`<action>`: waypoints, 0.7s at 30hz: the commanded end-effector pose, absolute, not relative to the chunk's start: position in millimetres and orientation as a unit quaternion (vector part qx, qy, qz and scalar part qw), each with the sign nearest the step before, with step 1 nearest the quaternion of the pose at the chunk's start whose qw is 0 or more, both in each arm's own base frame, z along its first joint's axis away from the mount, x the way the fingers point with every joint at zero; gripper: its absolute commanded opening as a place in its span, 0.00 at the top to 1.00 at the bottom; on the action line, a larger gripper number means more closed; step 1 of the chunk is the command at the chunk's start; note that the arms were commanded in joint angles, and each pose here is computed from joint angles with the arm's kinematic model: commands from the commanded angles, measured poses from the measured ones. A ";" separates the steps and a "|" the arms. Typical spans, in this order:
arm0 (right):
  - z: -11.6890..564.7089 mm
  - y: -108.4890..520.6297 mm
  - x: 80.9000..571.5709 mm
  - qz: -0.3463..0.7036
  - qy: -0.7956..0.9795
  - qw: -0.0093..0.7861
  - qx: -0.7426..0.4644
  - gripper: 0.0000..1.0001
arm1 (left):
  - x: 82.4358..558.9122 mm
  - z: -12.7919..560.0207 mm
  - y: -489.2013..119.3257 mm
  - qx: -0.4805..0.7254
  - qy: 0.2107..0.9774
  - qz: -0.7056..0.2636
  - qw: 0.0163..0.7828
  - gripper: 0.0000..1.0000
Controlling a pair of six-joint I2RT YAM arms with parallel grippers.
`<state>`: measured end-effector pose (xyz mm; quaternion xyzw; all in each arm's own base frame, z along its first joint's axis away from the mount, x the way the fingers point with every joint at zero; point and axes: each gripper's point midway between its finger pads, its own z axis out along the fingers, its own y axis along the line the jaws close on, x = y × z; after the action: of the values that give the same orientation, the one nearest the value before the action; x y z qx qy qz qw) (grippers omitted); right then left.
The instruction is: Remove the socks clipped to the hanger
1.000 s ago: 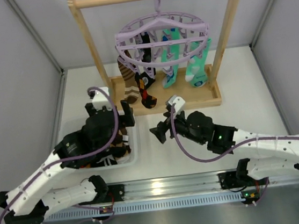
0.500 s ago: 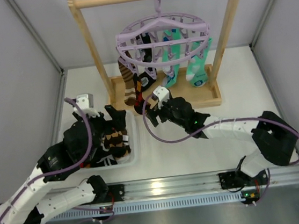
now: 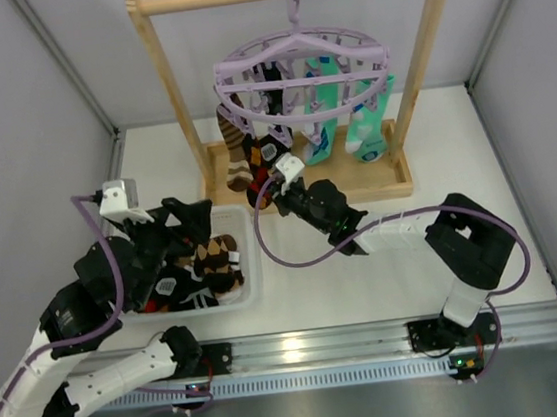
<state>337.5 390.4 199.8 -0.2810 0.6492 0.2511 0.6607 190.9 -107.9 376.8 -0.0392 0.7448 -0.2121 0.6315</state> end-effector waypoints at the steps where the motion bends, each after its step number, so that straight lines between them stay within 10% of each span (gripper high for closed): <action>1: 247.4 386.5 324.7 0.268 0.597 0.713 -0.252 1.00 | 201.7 419.1 -107.2 -0.055 0.722 -0.202 0.660 0.02; 21: 261.8 382.6 234.2 0.316 0.608 0.681 -0.258 1.00 | 278.5 464.4 -216.0 0.000 0.732 -0.186 0.655 0.02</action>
<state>249.0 383.8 242.3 -0.2631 0.6240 0.2788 0.6809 279.6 -224.6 421.2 0.0206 0.7707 -0.1320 0.6230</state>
